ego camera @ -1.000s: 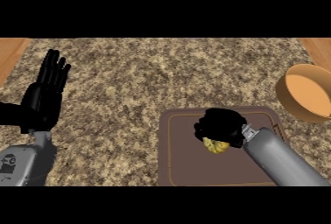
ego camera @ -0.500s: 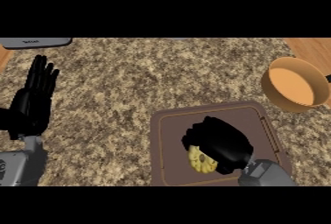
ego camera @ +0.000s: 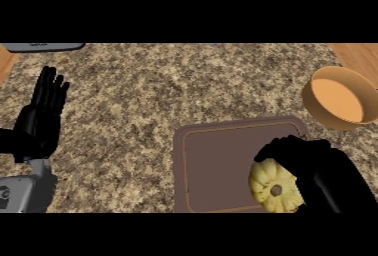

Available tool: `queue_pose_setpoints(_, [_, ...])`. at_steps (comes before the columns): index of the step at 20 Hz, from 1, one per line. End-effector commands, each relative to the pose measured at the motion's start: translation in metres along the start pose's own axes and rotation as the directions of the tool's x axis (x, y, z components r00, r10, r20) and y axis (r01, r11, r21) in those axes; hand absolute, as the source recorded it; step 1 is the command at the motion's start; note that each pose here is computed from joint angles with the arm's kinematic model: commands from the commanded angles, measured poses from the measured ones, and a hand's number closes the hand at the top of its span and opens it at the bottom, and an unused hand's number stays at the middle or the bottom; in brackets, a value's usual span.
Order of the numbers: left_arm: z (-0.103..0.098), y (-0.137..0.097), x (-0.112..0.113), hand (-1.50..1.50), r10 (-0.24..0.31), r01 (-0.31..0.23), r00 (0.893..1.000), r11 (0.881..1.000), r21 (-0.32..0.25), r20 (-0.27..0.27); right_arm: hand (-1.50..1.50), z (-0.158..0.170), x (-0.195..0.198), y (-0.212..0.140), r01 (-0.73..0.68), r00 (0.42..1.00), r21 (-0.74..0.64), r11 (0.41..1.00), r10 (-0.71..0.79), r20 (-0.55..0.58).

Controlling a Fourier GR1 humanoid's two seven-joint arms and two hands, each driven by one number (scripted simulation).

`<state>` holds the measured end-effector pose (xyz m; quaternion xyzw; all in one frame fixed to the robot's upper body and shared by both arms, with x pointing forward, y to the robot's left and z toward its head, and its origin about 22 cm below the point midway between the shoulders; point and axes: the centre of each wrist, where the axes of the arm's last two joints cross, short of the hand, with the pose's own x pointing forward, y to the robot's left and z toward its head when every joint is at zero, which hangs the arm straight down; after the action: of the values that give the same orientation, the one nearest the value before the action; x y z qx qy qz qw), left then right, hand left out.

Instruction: Pick the squash from the tray and place it in the pot

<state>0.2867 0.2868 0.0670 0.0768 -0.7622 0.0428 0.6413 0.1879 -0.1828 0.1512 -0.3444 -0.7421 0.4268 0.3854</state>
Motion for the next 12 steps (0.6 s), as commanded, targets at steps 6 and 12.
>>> queue_pose_setpoints(6, [-0.004,-0.009,0.006,0.0,0.018,-0.018,1.0,0.999,-0.038,0.01,1.5,0.033,-0.031,-0.086,-0.076,0.971,-0.294,0.953,0.003,-0.24])
queue_pose_setpoints(12, [-0.006,-0.023,0.012,0.0,0.032,-0.031,0.999,0.999,-0.045,0.019,1.5,0.025,-0.106,-0.132,-0.119,0.944,-0.241,0.963,0.034,-0.329])
